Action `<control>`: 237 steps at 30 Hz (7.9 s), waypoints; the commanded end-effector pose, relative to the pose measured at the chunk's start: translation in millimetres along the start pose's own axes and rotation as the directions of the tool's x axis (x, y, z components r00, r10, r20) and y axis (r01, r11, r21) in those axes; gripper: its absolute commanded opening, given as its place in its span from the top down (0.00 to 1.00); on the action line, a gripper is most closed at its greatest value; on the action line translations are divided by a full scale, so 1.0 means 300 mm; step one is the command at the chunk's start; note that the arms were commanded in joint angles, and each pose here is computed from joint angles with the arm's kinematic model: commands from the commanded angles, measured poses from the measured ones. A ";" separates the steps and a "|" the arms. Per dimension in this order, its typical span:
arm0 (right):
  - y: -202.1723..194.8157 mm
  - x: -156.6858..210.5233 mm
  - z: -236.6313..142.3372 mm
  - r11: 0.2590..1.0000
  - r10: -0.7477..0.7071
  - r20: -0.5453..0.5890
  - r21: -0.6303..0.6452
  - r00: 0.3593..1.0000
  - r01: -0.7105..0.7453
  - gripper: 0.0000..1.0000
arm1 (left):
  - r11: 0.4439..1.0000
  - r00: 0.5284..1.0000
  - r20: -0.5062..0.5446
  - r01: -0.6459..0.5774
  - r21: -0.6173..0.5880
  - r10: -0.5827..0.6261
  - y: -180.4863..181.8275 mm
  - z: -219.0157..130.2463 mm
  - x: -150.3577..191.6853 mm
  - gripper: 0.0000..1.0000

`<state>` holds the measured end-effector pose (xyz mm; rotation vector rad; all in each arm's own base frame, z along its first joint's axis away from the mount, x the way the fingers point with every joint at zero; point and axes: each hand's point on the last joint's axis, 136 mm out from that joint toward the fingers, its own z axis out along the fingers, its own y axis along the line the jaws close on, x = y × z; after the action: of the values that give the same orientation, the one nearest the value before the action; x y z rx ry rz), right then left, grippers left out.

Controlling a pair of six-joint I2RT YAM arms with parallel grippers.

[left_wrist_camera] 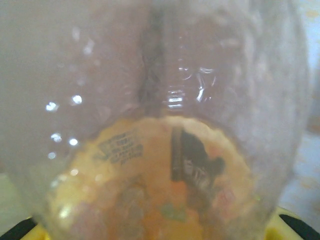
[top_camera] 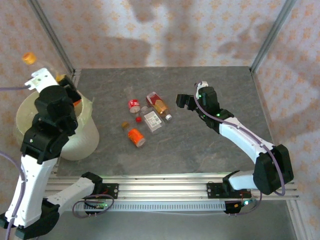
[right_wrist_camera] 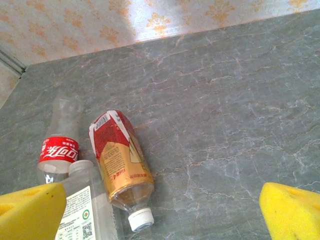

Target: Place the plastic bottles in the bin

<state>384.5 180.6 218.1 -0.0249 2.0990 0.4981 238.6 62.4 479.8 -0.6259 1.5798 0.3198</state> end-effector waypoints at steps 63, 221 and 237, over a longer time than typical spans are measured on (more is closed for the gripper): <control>0.152 0.207 0.191 0.962 -0.106 -0.247 -0.269 0.963 0.037 0.00 | 0.795 0.802 -0.590 0.417 0.441 -0.093 -0.272 0.031 0.392 0.00; 0.044 0.055 0.004 0.986 -0.109 0.009 0.125 0.994 0.107 0.01 | 0.999 0.755 -0.655 -0.003 -0.039 -0.024 0.073 0.319 0.505 0.15; -0.025 0.056 0.013 0.972 -0.014 0.043 0.236 0.999 0.004 0.01 | 0.944 0.757 -0.642 0.288 0.162 -0.121 -0.098 0.234 0.440 0.00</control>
<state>379.1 195.5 206.4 -0.0012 2.0988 0.3061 303.4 75.9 335.1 -0.7836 2.1785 -0.0821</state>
